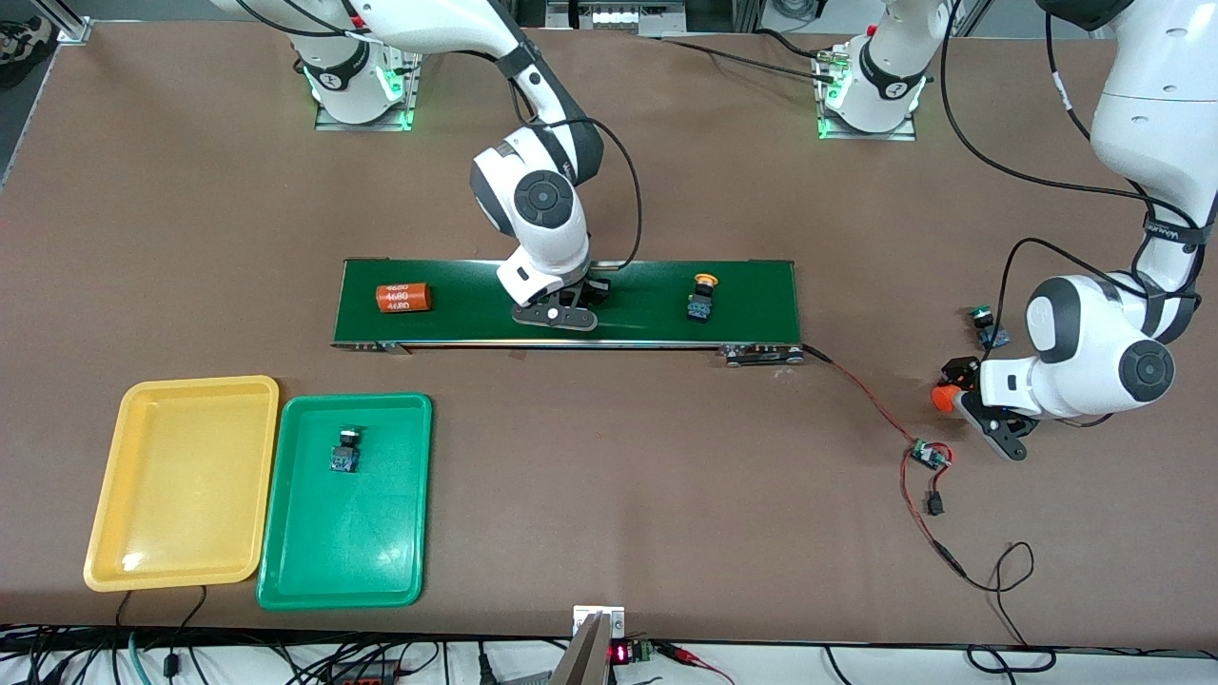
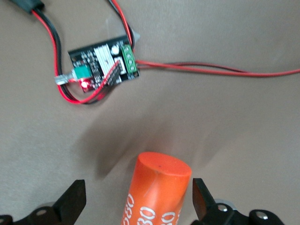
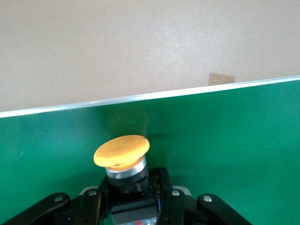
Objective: Sort buttons by color to trays
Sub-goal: 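Grasp the yellow button with the right gripper while the left gripper carries cylinder, then drop the yellow button into the yellow tray while the left gripper places the cylinder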
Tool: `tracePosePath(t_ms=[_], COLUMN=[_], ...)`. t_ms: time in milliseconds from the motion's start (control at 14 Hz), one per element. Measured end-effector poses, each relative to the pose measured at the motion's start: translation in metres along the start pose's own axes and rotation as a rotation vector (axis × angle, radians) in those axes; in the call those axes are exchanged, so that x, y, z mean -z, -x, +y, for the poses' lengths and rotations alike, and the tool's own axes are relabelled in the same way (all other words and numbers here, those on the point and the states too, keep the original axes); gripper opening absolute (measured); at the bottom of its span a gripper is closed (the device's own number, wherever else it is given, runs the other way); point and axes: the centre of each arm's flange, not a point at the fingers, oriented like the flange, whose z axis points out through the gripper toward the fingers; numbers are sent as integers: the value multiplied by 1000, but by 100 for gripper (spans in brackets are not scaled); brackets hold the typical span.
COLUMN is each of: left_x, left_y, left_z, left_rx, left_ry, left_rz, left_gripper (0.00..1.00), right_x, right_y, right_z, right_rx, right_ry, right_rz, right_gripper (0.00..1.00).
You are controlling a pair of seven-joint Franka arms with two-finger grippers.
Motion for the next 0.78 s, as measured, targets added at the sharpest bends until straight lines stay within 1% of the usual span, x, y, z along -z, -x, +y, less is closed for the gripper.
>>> tracePosePath(t_ms=[71,143,214,285,357,428,499,571,713,785], left_x=[-3,-5,-7,-7,-7,-4,2,10,32,44], left_y=[4,7,9,10,10,8,5,0,-17,-29], left_z=[-1,-2,-2,-1,-1,-1,0,2,14,25], left_rx=[5,4,-6,-24,-41,-58,-76,-96,-140,-165], left_ry=[6,12,21,29,31,27,20,9,-9,-7], left_rz=[-2,-5,-11,-17,-17,-14,-9,-3,4,-4], left_gripper=[100,93,93,85,75,62,52,50,50,50], right_x=[7,16,27,38,48,55,57,58,58,58], right_y=[-7,-17,-28,-41,-54,-68,-84,-100,-135,-151], right_z=[4,11,20,29,40,53,69,88,136,161], right_rx=[0,6,15,20,22,26,36,51,78,91], right_ry=[-2,-4,-4,-6,-9,-12,-12,-11,-9,-10], right_rz=[0,-2,-8,-12,-13,-11,-9,-8,-7,-5], right_gripper=[41,41,41,41,41,41,41,41,41,41])
